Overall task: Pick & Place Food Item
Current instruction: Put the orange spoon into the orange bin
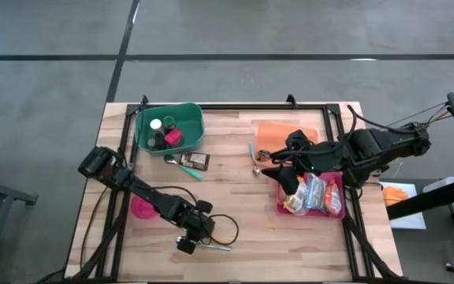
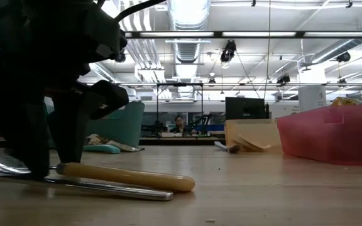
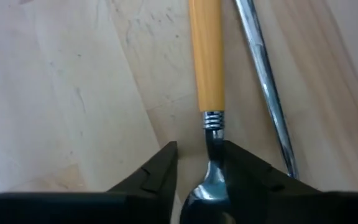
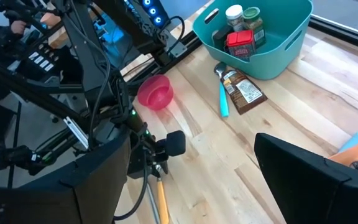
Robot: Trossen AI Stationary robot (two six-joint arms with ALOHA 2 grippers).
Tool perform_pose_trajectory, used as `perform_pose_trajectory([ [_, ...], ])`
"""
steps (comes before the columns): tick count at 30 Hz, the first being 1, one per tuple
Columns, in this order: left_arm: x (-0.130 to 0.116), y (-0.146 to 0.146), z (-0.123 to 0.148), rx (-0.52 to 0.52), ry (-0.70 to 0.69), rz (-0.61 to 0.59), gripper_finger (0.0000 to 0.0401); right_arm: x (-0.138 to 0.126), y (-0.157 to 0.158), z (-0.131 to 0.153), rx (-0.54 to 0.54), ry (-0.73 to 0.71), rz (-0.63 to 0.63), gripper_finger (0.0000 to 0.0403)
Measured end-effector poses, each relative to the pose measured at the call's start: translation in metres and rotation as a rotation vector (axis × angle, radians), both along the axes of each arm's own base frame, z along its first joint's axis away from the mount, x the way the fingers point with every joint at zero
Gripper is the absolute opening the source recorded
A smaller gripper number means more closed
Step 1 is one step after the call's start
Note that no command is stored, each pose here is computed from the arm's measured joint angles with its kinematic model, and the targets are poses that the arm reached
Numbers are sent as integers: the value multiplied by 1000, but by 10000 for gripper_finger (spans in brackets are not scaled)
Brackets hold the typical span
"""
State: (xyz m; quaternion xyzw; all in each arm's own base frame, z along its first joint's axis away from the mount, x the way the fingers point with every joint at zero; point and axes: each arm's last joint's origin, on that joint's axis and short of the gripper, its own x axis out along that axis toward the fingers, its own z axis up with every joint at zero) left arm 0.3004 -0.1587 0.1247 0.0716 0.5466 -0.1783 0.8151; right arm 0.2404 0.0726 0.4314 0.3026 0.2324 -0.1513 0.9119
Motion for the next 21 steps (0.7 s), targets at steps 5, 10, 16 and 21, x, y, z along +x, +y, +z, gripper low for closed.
perform_pose_trajectory([
  [5,1,0,0,26,-30,-6,67,0,0,0,6,-1,-4,338],
  [10,2,0,0,30,-40,-8,10,0,0,0,8,-2,-5,338],
  [16,2,0,2,26,-46,-5,4,0,0,0,15,-3,-9,338],
  [21,-1,3,16,10,-45,20,2,-1,2,0,21,-4,-6,338],
])
